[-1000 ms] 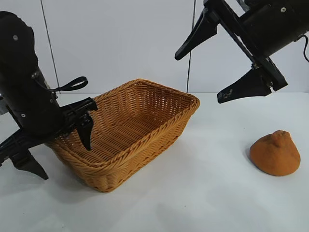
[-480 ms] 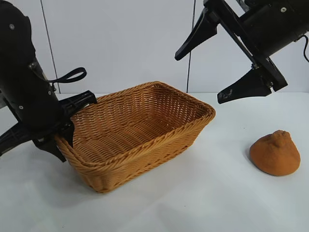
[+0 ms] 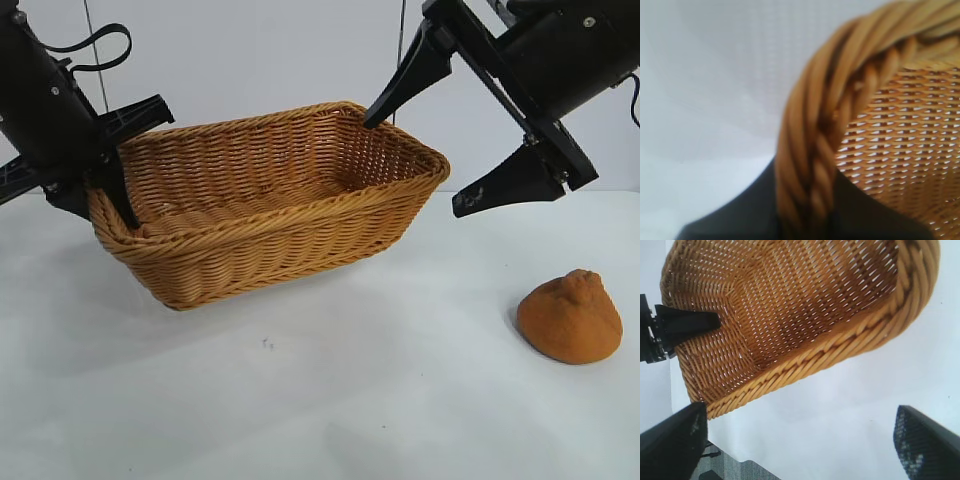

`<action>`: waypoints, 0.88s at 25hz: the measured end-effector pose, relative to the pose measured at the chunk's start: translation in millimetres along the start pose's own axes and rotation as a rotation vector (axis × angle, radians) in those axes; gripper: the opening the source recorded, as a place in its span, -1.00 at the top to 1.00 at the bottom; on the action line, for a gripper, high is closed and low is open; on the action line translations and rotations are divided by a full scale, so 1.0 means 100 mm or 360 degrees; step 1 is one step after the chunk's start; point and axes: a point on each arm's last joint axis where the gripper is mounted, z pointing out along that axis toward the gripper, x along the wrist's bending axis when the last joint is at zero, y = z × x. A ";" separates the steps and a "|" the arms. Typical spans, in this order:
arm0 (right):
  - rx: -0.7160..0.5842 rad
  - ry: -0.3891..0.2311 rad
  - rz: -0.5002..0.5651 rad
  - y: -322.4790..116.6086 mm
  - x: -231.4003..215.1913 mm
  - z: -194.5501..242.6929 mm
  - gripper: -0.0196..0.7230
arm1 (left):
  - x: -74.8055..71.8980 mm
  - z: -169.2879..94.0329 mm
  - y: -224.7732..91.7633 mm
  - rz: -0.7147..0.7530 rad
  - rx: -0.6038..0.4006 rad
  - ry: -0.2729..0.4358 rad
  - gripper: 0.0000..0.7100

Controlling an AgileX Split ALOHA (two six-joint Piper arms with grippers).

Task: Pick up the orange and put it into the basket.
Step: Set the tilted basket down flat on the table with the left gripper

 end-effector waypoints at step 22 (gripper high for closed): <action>0.0021 -0.0006 0.0000 -0.01 0.00 0.00 -0.92 | -0.16 0.41 0.22 0.0526 0.0339 0.0046 0.76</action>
